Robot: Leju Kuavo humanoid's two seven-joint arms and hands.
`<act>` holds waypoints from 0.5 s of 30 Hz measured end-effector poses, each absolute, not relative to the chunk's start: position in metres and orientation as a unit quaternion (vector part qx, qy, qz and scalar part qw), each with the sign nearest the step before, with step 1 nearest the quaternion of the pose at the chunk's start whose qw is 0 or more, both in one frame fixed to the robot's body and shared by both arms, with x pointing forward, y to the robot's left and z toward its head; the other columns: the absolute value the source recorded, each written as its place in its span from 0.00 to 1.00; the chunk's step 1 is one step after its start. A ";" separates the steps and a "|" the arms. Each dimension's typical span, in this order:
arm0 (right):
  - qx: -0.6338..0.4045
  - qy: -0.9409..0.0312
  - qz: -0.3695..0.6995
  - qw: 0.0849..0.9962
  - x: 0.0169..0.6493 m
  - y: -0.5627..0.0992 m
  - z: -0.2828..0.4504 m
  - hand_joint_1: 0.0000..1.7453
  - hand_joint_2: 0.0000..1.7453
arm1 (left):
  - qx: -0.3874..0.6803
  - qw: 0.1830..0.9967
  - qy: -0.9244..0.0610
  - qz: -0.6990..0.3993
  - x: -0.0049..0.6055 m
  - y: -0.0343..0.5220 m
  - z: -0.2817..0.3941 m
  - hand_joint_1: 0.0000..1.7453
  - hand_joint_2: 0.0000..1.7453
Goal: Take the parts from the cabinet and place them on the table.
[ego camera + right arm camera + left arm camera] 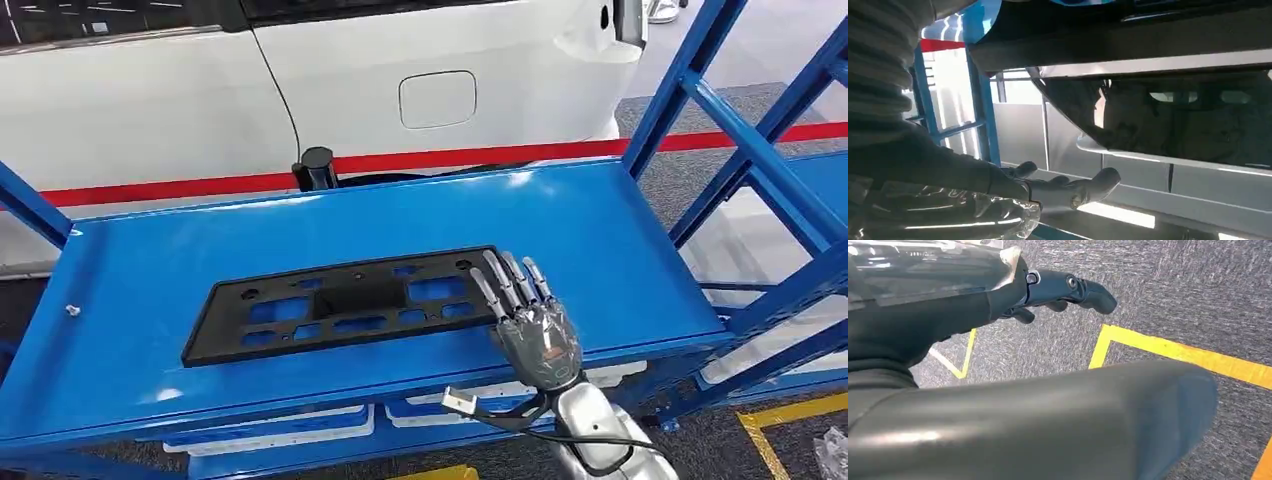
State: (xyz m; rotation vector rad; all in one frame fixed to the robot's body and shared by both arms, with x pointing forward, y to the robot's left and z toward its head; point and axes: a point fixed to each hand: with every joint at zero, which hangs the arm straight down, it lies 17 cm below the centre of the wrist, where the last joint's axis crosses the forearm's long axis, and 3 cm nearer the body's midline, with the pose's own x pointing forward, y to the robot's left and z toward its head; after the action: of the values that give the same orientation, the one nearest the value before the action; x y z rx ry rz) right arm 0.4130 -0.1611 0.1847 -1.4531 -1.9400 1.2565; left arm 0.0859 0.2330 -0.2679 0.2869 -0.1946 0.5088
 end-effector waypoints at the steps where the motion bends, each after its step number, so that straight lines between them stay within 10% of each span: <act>1: -0.513 -0.699 0.454 0.205 0.413 -0.158 0.182 0.00 1.00 | 0.141 0.953 -0.096 0.250 0.086 0.233 -0.268 0.00 0.00; 15: -0.360 -0.783 0.413 0.295 0.401 -0.112 0.186 0.00 1.00 | 0.142 0.955 -0.097 0.243 0.086 0.233 -0.268 0.00 0.00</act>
State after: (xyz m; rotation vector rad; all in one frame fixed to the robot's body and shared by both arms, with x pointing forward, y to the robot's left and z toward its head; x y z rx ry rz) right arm 0.4008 -0.1118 0.1857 -0.9569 -2.0839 1.1002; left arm 0.0864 0.2329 -0.2678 0.2881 -0.1960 0.4932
